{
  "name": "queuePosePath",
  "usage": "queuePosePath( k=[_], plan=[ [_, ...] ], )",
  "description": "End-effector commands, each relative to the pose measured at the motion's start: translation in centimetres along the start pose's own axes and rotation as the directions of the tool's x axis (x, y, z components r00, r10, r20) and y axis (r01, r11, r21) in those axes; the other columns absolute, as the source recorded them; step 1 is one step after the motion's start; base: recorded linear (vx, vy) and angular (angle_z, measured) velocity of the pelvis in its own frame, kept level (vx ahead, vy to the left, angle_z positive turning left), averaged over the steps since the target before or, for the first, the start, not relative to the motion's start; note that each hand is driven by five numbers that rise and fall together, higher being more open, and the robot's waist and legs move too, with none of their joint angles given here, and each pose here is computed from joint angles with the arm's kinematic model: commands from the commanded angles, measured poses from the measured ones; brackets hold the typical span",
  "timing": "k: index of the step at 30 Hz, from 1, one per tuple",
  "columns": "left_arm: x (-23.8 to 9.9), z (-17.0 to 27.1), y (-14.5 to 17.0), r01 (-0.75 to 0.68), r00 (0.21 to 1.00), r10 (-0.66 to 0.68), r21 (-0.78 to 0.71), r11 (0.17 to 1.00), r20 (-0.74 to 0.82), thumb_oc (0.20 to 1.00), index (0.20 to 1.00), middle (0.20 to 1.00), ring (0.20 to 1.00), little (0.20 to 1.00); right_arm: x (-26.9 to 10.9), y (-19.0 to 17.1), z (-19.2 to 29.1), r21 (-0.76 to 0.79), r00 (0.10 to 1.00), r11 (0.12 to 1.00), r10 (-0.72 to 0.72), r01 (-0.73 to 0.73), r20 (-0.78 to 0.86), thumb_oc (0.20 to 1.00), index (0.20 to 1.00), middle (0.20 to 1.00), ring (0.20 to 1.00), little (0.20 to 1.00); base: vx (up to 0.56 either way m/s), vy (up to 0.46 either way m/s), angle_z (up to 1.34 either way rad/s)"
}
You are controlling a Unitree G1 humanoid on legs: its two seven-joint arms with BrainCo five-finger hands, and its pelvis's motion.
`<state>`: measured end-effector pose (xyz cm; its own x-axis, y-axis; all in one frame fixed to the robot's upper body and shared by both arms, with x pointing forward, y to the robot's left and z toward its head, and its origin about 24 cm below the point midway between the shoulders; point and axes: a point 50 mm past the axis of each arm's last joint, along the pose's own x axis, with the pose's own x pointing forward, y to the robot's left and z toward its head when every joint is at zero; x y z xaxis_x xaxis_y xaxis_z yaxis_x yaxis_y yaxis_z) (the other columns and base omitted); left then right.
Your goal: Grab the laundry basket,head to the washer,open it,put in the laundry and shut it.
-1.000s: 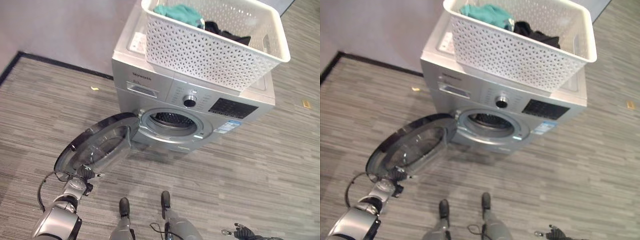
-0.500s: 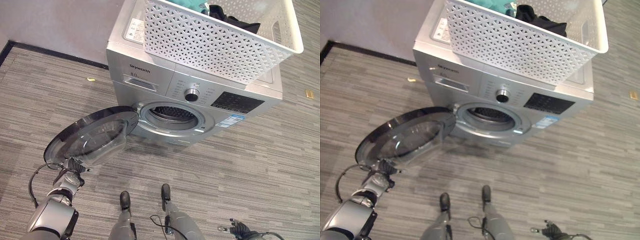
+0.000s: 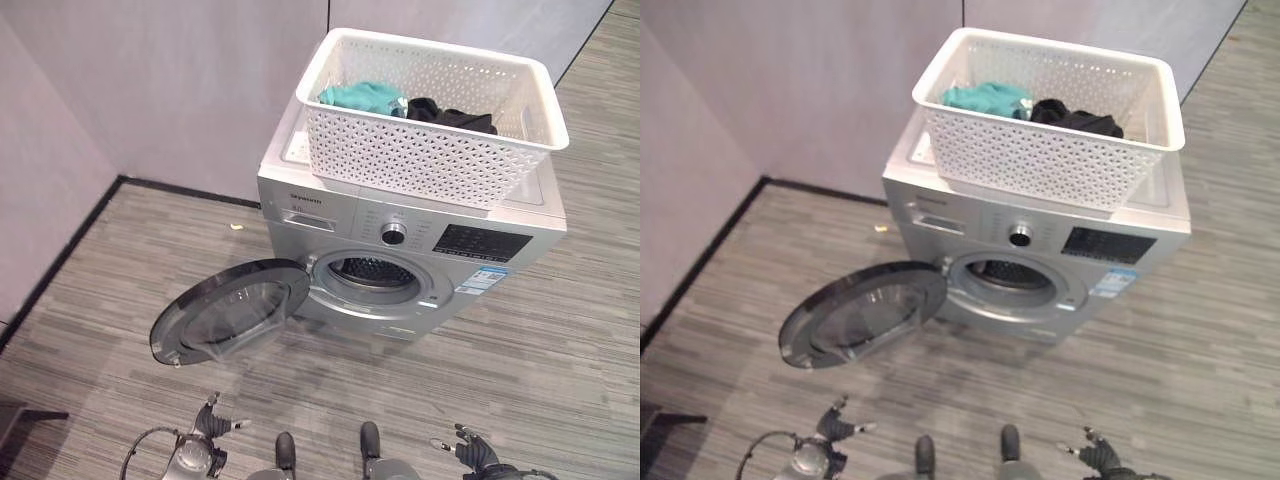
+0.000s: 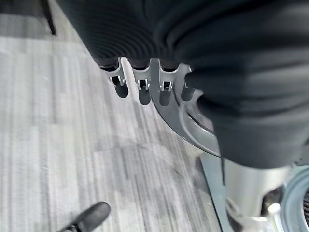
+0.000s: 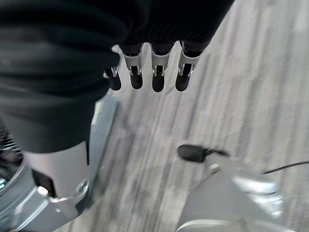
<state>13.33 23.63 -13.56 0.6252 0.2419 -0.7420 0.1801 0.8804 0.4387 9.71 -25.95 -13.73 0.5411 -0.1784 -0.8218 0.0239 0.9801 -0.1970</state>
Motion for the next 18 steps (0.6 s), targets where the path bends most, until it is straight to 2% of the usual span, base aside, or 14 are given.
queuePosePath(
  k=[1,2,3,6,9,10,18],
  plan=[
    [0.9,1.8,0.5,0.027,0.999,-0.027,-0.011,1.0,0.046,1.0,1.0,1.0,1.0,1.0,-0.4,-2.2,-0.9,-0.027,0.998,0.999,-0.048,0.047,-0.036,1.0,1.0,1.0,1.0,1.0,-0.1,0.106,-0.91],
    [0.8,1.1,-0.6,0.051,0.999,-0.051,0.006,0.999,0.001,1.0,1.0,1.0,1.0,1.0,0.5,-0.8,0.4,0.008,1.0,1.0,-0.02,0.02,-0.014,1.0,1.0,1.0,1.0,1.0,-0.1,0.042,-1.29],
    [0.8,1.1,-0.6,0.05,0.999,-0.05,0.006,0.999,0.001,1.0,1.0,1.0,1.0,1.0,0.5,-0.8,0.4,0.008,1.0,1.0,-0.02,0.02,-0.014,1.0,1.0,1.0,1.0,1.0,-0.12,0.057,-1.68],
    [0.8,0.7,-2.0,0.097,0.995,-0.096,0.025,0.995,-0.039,1.0,1.0,1.0,1.0,1.0,0.8,-0.2,0.2,0.141,0.999,0.99,-0.018,0.022,-0.027,1.0,1.0,1.0,1.0,1.0,-0.01,0.015,-1.1],
    [0.8,1.1,-2.9,0.144,0.989,-0.142,0.047,0.989,-0.041,1.0,1.0,1.0,1.0,1.0,0.7,0.0,-0.1,0.174,0.999,0.984,-0.019,0.025,-0.033,1.0,1.0,1.0,1.0,1.0,0.06,-0.072,0.1],
    [0.9,1.4,-3.3,0.164,0.986,-0.162,0.052,0.985,-0.043,1.0,1.0,1.0,1.0,1.0,0.4,-0.5,-1.5,0.169,0.996,0.984,-0.037,0.051,-0.086,1.0,1.0,1.0,1.0,1.0,0.08,-0.095,0.07],
    [1.6,3.3,-2.6,0.15,0.989,-0.15,0.035,0.988,-0.013,1.0,1.0,1.0,1.0,1.0,0.0,-3.8,-1.4,0.11,0.988,0.986,-0.115,0.127,-0.107,1.0,1.0,1.0,1.0,1.0,0.05,-0.128,0.33]
  ],
)
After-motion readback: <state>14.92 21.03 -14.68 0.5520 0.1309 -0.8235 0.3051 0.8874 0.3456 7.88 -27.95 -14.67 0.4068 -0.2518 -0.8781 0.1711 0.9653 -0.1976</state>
